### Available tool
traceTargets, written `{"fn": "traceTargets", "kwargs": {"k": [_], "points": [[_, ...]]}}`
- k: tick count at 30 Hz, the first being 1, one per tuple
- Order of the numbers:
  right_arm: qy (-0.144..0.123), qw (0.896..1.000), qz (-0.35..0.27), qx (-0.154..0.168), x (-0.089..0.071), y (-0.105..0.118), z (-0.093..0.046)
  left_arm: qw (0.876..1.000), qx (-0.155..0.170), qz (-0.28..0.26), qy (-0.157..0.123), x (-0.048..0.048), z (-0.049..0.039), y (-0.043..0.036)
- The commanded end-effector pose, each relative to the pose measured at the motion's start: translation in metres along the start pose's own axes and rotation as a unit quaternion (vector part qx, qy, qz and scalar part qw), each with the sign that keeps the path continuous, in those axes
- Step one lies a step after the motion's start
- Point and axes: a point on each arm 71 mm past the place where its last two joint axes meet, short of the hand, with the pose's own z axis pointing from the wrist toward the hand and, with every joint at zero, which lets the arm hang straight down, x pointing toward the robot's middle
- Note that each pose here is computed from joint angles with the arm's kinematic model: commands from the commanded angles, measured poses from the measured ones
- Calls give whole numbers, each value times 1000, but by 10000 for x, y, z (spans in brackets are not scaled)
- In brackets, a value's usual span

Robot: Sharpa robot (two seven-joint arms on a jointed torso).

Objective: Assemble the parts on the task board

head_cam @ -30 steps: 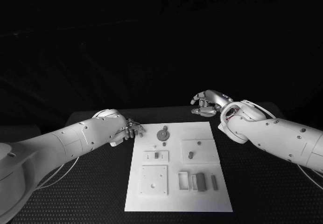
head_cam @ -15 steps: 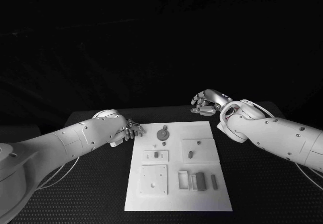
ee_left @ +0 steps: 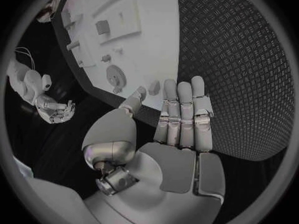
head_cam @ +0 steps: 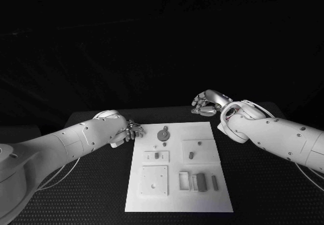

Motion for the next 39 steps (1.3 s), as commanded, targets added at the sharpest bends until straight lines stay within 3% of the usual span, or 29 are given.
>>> {"fn": "traceTargets", "kwargs": {"k": [1,25,39], "points": [[11,1000,8,-6,20,15,7,1000,9,0,9,20,-3,-29],[34,999,13,8,56,-22,26,1000,17,-15,13,24,1,-38],[31,999,16,8,40,-60,28,996,22,-84,-7,-15,-35,31]]}}
